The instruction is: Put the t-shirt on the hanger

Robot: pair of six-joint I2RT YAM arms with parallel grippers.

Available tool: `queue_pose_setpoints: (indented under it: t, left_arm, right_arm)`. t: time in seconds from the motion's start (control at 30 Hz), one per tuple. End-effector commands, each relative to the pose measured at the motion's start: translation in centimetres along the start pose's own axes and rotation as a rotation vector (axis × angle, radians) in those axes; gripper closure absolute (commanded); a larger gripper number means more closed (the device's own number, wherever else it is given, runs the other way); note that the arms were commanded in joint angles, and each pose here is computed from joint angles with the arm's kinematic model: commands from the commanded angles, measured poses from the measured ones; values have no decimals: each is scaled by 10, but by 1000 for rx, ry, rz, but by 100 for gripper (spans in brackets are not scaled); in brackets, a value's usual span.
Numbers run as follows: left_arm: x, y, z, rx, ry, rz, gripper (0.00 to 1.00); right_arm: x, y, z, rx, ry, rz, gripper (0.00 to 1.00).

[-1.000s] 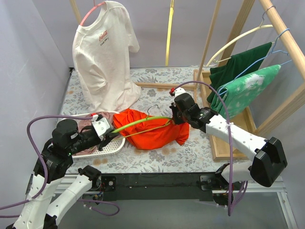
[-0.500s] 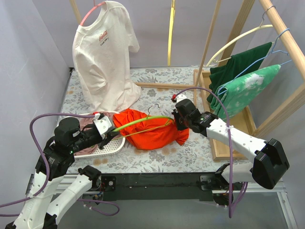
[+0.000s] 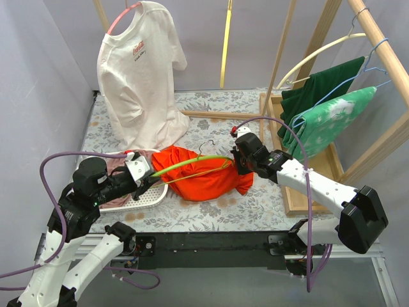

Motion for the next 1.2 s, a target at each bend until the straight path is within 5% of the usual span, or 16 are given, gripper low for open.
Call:
queue_pose_setpoints:
  t: [0.0, 0.33, 0.67, 1.17]
  left_arm:
    - [2, 10, 1, -56, -4, 34, 100]
    - [0, 6, 5, -58, -29, 18, 100]
    - [-1, -2, 19, -84, -78, -16, 100]
    - [24, 3, 30, -148, 210, -122, 100]
  right_arm:
    - [-3, -3, -3, 8, -29, 5, 99]
    - [-1, 5, -10, -11, -18, 8, 99]
    - [12, 61, -41, -153, 71, 18, 99]
    - [71, 132, -98, -305, 279, -107, 99]
Point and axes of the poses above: each gripper's point midway between its finger pads, its own z axis out along the fingers, its own x axis along the line the jaws close on, y = z × x, the point moved 10 cm from there along -z, back along the fingers, and after that the axes turned 3 degrees about -z, right-handed, at the moved point
